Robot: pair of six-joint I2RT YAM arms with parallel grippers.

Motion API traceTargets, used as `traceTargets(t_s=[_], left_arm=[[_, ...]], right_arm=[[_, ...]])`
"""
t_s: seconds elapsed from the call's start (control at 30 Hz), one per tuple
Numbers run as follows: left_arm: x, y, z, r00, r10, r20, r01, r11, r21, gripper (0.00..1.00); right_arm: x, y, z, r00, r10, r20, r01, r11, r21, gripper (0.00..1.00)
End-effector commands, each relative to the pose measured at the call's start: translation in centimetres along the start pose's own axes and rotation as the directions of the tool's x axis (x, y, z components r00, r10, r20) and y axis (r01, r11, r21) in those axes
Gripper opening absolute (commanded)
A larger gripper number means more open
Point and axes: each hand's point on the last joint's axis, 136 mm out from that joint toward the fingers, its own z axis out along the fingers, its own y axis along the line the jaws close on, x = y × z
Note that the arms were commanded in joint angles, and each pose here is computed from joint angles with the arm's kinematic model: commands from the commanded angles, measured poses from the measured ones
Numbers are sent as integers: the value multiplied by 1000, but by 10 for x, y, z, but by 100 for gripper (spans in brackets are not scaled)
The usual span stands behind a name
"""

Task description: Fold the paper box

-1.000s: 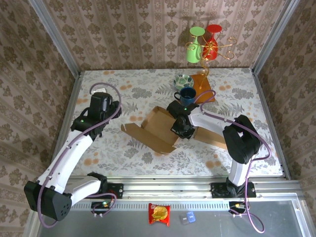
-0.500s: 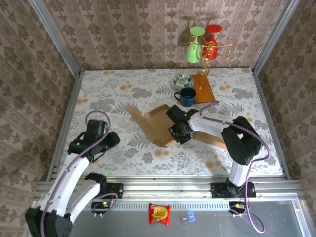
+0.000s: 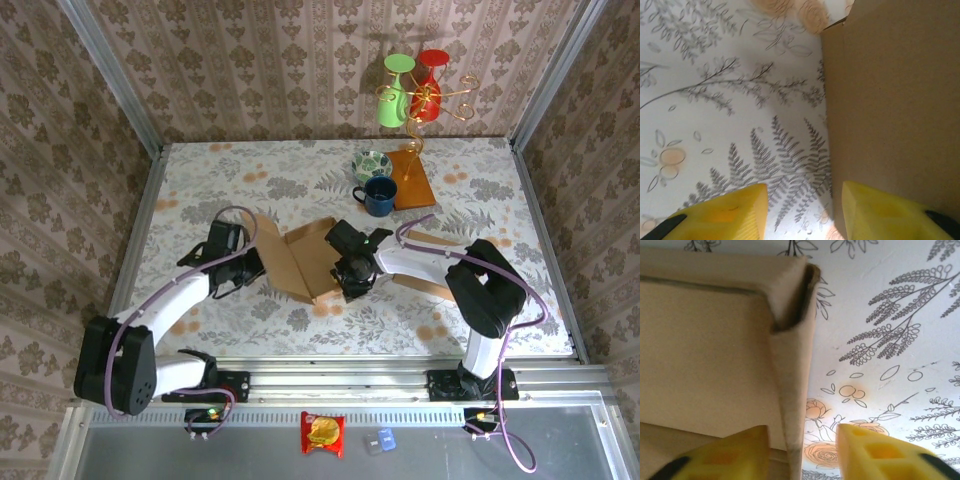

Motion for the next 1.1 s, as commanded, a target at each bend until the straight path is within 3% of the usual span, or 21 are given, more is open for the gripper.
traceTargets(t_s=[0.0,0.13,0.27,0.33,0.43,0.53,0.73,0.87,1.07], left_arm=[[-14,-21,0,999,44,24,-45,997,55,44],[-18,-24,2,998,52,26,-53,997,53,44],[-23,-26,3,998,55,35,-56,997,51,44],[-25,-27,4,998,58,32,-60,997,52,44],[-27,-30,6,998,60,24,-61,997,52,44],[-30,-32,10,998,60,15,-61,997,50,44],[-38,-32,20,998,61,2,-61,997,37,44],[-46,-32,25,998,59,2,-59,998,31,44],[-57,-43,32,998,70,-3,-70,996,56,44]], right_arm=[[8,6,-24,997,-77,-23,75,995,-58,53],[-4,28,-75,936,-339,97,349,928,-130,63],[-28,58,-105,776,-587,232,628,756,-186,61],[-39,70,-99,703,-678,212,711,672,-207,60],[-64,74,-88,584,-791,182,812,575,-102,61],[-87,73,-76,527,-839,134,848,529,-25,62],[-87,74,-39,522,-853,10,848,519,-106,62],[-71,77,-19,567,-823,-35,799,560,-218,61],[-71,58,-8,640,-766,-54,749,639,-178,58]])
